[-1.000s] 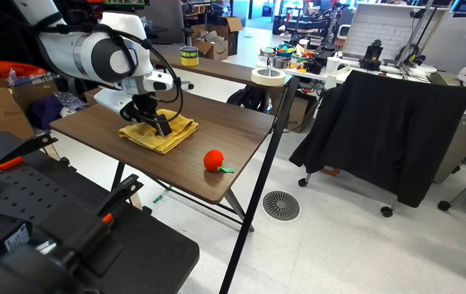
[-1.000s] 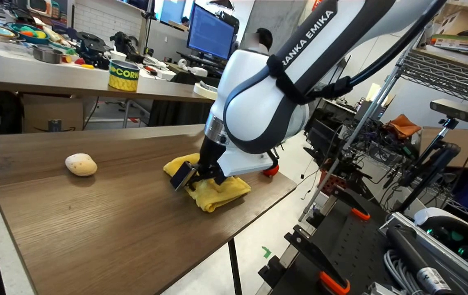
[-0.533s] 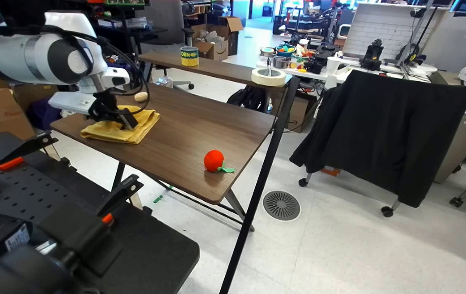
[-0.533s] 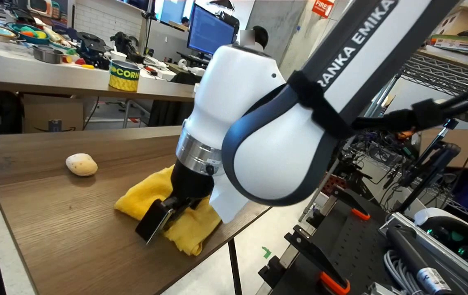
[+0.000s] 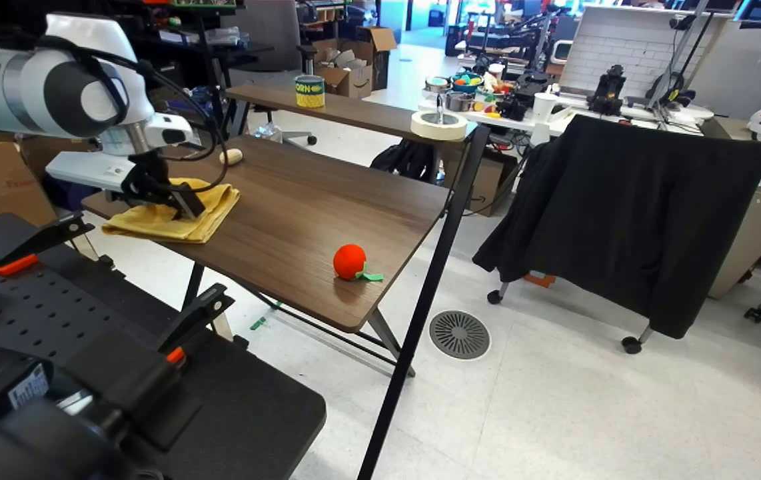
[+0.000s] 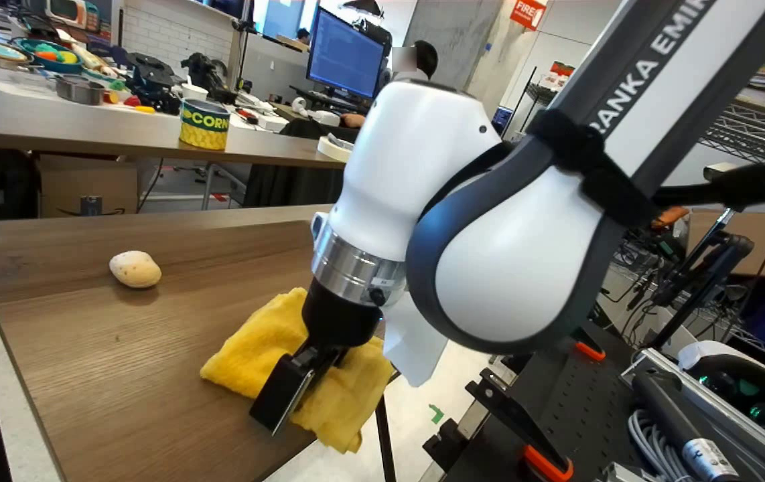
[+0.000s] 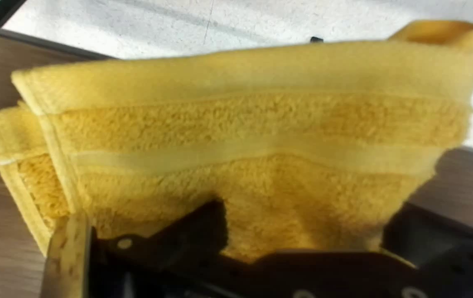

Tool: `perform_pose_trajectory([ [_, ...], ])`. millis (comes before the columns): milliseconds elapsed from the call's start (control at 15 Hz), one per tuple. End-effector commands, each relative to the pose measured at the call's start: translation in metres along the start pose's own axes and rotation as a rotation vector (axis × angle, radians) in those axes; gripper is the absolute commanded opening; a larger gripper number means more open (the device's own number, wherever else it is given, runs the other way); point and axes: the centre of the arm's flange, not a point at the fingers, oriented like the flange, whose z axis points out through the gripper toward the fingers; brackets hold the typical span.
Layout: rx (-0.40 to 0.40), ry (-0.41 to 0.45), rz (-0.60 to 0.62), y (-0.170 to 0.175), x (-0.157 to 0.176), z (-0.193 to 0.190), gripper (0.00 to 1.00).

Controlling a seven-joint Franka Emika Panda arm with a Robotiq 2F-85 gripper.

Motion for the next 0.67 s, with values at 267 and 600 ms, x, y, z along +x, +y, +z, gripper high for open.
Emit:
perform_pose_trajectory([
  [267, -0.095, 0.001, 0.421, 0.183, -0.009, 0.016, 1.00],
  [600, -0.064, -0.002, 0.521, 0.186, 0.006, 0.029, 1.00],
])
